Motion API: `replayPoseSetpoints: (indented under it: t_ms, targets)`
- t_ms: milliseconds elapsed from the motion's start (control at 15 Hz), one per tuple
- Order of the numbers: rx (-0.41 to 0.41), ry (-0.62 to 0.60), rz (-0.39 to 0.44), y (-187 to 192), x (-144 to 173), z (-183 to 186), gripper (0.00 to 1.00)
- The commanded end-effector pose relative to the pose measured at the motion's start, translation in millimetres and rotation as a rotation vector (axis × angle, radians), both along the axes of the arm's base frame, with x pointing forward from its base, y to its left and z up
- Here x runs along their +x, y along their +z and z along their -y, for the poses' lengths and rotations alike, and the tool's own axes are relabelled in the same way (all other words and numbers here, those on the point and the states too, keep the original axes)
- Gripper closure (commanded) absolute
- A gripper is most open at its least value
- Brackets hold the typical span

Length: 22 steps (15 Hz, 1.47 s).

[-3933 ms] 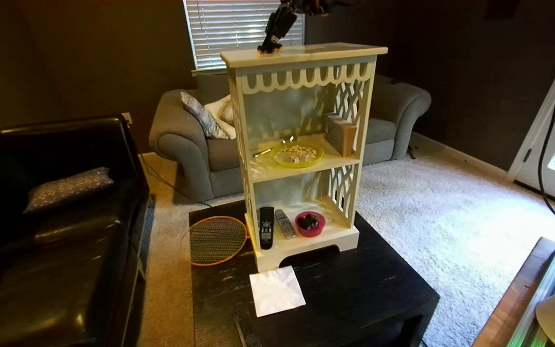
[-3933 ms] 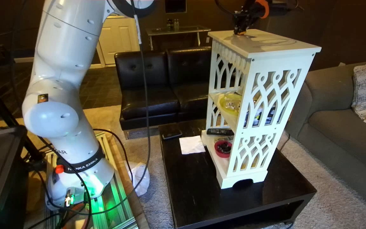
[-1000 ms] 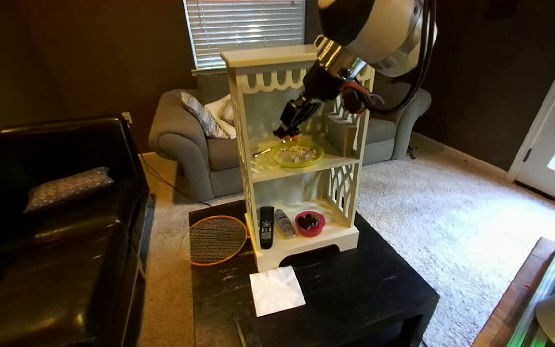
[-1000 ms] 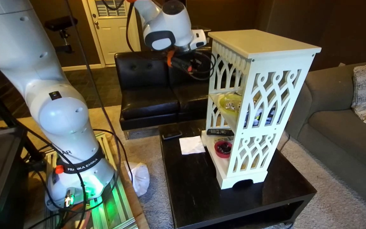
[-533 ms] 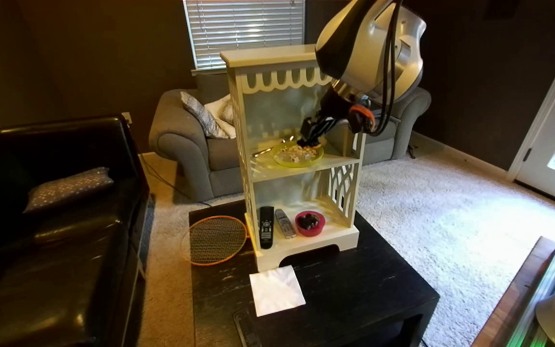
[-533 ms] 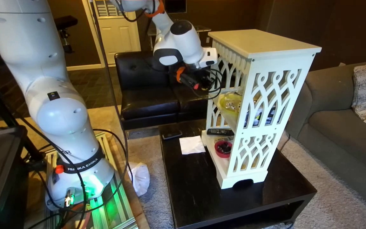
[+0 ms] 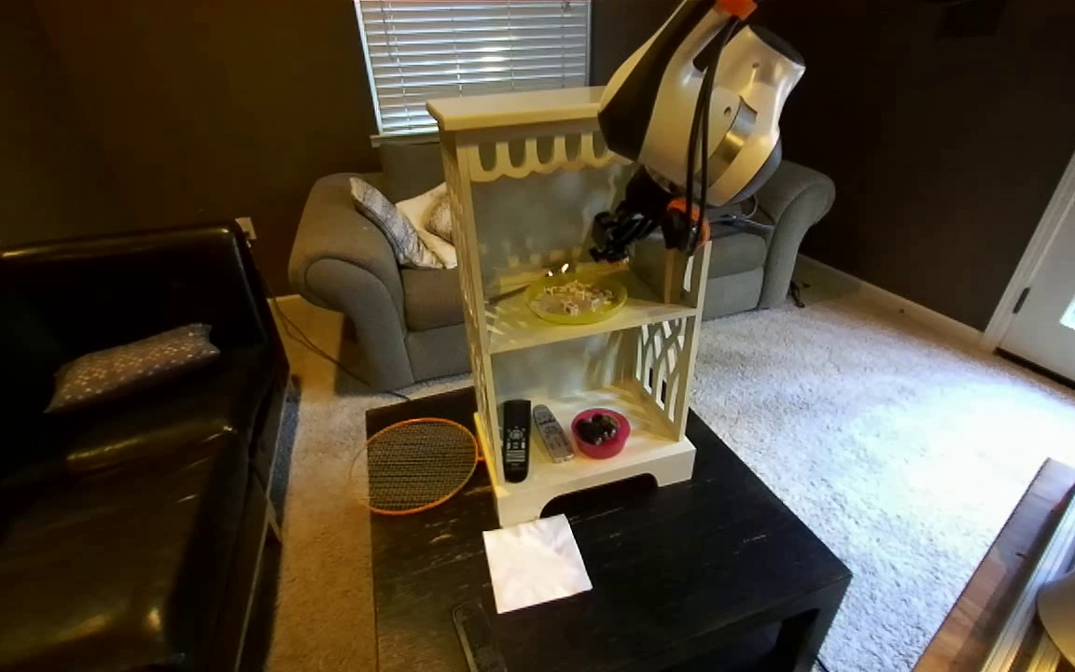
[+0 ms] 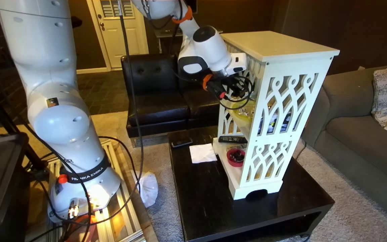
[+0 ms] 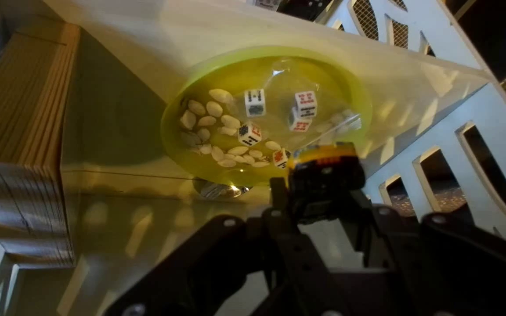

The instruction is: Put the toy car on the yellow plate.

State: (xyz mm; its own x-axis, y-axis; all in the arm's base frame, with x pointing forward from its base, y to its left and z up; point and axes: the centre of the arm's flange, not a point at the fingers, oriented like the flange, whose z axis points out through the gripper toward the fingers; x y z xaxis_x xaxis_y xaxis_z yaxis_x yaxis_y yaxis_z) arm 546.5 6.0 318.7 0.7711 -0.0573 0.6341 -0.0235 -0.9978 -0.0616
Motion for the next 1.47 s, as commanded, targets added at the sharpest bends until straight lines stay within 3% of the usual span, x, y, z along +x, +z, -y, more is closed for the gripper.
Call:
replayPoseSetpoints:
  t_ms: [0,67,133,533,1067,1400]
  targets:
    - [0.001,-0.001,0.001,0,1,0,0.67]
    - [0.001,-0.001,0.002,0,2,-1,0.67]
    - [0.002,-0.002,0.002,0,1,-1,0.92]
    - [-0.035,-0.136,0.093,-19,58,14,0.92]
    - [-0.171,-0.141,0.092,-76,68,-12,0.92]
    - [-0.180,-0.133,0.130,-92,93,-9,0.92]
